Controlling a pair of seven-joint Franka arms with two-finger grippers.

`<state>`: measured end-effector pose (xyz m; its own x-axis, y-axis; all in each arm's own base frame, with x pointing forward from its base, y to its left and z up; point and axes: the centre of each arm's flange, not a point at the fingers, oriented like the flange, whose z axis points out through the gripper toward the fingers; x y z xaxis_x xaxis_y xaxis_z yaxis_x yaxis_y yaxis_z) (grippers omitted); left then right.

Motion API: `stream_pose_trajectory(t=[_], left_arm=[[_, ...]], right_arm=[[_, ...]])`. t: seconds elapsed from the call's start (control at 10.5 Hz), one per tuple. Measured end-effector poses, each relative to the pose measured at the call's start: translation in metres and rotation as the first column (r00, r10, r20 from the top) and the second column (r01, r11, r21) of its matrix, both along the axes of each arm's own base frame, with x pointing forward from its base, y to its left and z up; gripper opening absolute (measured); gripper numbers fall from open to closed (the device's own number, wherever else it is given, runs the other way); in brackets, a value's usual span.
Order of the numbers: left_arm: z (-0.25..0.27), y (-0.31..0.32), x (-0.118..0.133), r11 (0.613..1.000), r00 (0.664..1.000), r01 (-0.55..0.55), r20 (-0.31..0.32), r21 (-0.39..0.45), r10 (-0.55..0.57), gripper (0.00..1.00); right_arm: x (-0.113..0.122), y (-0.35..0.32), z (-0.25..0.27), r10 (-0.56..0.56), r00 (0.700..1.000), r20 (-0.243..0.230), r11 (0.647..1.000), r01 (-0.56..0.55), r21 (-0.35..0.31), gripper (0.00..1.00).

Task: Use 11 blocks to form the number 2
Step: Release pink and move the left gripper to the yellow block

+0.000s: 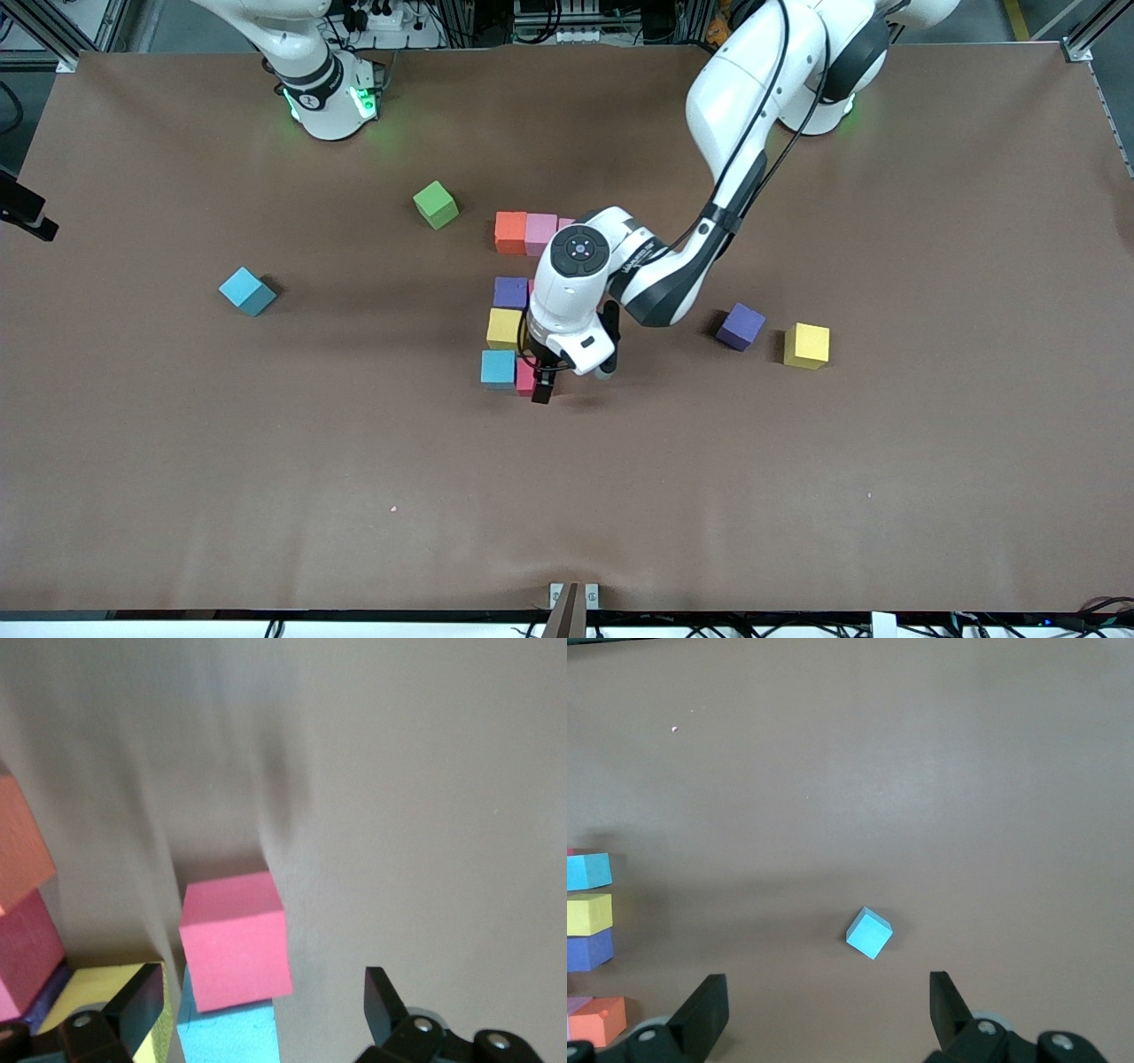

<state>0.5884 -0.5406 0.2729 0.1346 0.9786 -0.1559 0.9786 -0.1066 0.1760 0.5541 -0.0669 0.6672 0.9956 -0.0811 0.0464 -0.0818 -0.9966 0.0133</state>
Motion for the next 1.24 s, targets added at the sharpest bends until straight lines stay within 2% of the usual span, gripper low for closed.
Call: stream_pose_trajectory(t=[0.38, 0.48, 0.76, 1.24], left_arm=[[0.002, 0.106, 0.05, 0.992, 0.996, 0.044, -0.078, 0.118, -0.035, 1.0], [0.002, 0.135, 0.055, 0.988, 0.993, 0.076, -0.098, 0.138, -0.063, 1.0], [0.005, 0.216, 0.042, 0.963, 0.97, 0.199, -0.179, 0.179, -0.167, 1.0], [-0.001, 0.381, 0.025, 0.966, 0.947, 0.204, -0.282, 0.158, -0.154, 1.0]], right_arm=[[-0.001, -0.002, -0.002, -0.003, 1.0, -0.015, 1.0, 0.004, 0.002, 1.0], [-0.001, -0.003, -0.002, -0.005, 1.0, -0.015, 1.0, 0.005, 0.002, 1.0], [-0.002, -0.006, -0.001, -0.011, 1.0, -0.015, 1.0, 0.011, 0.002, 1.0], [-0.003, -0.015, 0.002, -0.028, 1.0, -0.007, 1.0, 0.028, 0.0, 1.0]])
